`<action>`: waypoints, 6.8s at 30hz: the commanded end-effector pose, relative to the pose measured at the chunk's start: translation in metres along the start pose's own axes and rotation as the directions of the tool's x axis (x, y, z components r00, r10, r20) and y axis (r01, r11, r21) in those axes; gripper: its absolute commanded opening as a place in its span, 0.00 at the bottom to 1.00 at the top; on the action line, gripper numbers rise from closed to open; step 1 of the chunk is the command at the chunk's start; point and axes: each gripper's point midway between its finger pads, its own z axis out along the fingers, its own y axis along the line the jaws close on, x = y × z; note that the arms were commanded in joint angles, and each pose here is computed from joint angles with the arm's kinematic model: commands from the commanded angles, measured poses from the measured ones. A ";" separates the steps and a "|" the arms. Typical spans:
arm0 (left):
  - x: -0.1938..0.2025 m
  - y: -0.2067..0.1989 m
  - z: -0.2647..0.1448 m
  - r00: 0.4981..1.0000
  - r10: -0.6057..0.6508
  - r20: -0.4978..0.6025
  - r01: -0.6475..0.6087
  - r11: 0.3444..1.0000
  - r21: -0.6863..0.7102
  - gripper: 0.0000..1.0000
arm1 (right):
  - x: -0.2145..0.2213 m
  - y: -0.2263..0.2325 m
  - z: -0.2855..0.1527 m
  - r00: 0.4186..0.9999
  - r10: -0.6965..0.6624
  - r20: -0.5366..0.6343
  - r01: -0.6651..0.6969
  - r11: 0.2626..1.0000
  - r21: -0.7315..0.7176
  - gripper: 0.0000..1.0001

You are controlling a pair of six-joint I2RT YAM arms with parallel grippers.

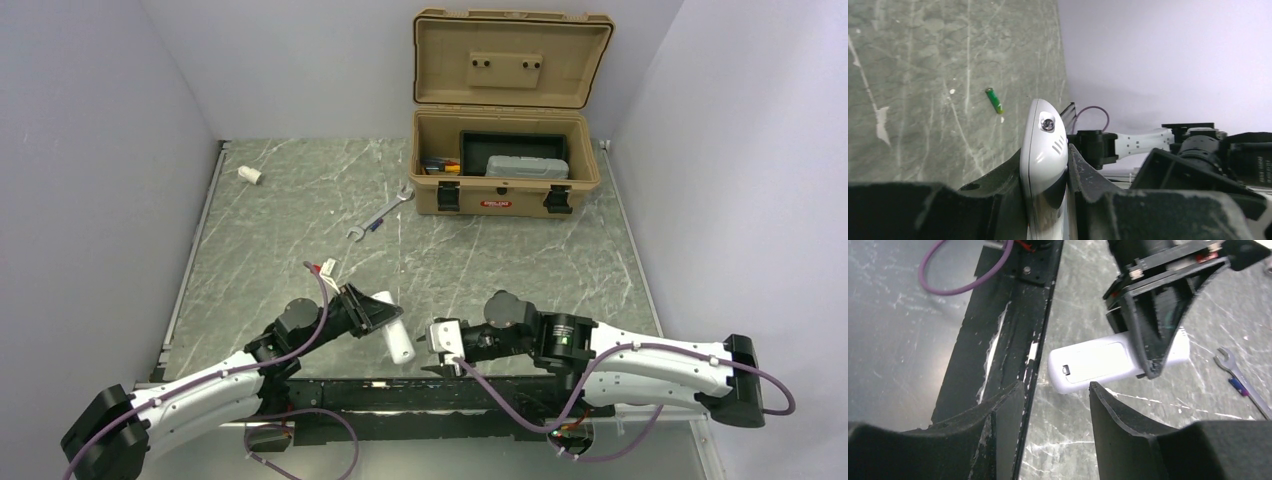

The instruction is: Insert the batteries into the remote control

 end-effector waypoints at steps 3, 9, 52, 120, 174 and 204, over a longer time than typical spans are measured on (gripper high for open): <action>-0.003 -0.036 0.000 1.000 -0.026 -0.009 0.027 0.991 0.131 0.00 | -0.020 0.004 0.011 0.989 -0.135 0.060 0.140 0.986 -0.090 0.51; -0.002 -0.036 0.001 0.999 -0.028 -0.017 0.030 0.990 0.137 0.00 | -0.020 -0.005 0.024 0.986 -0.163 0.044 0.166 0.983 -0.078 0.49; -0.003 -0.037 -0.003 1.000 -0.011 -0.009 0.012 0.991 0.131 0.00 | -0.004 -0.035 0.035 0.959 -0.268 -0.093 0.268 0.963 -0.006 0.44; -0.001 -0.036 -0.001 1.000 -0.013 -0.019 0.016 0.991 0.134 0.00 | 0.001 -0.044 0.044 0.928 -0.342 -0.150 0.341 0.939 -0.030 0.45; 0.001 -0.041 0.003 0.999 0.006 -0.037 -0.001 0.991 0.136 0.00 | -0.018 -0.043 0.032 0.943 -0.321 -0.094 0.322 0.947 -0.001 0.46; 0.001 -0.044 0.006 0.999 0.003 -0.043 0.004 0.989 0.149 0.00 | -0.001 -0.026 0.034 0.965 -0.249 -0.084 0.246 0.968 -0.045 0.46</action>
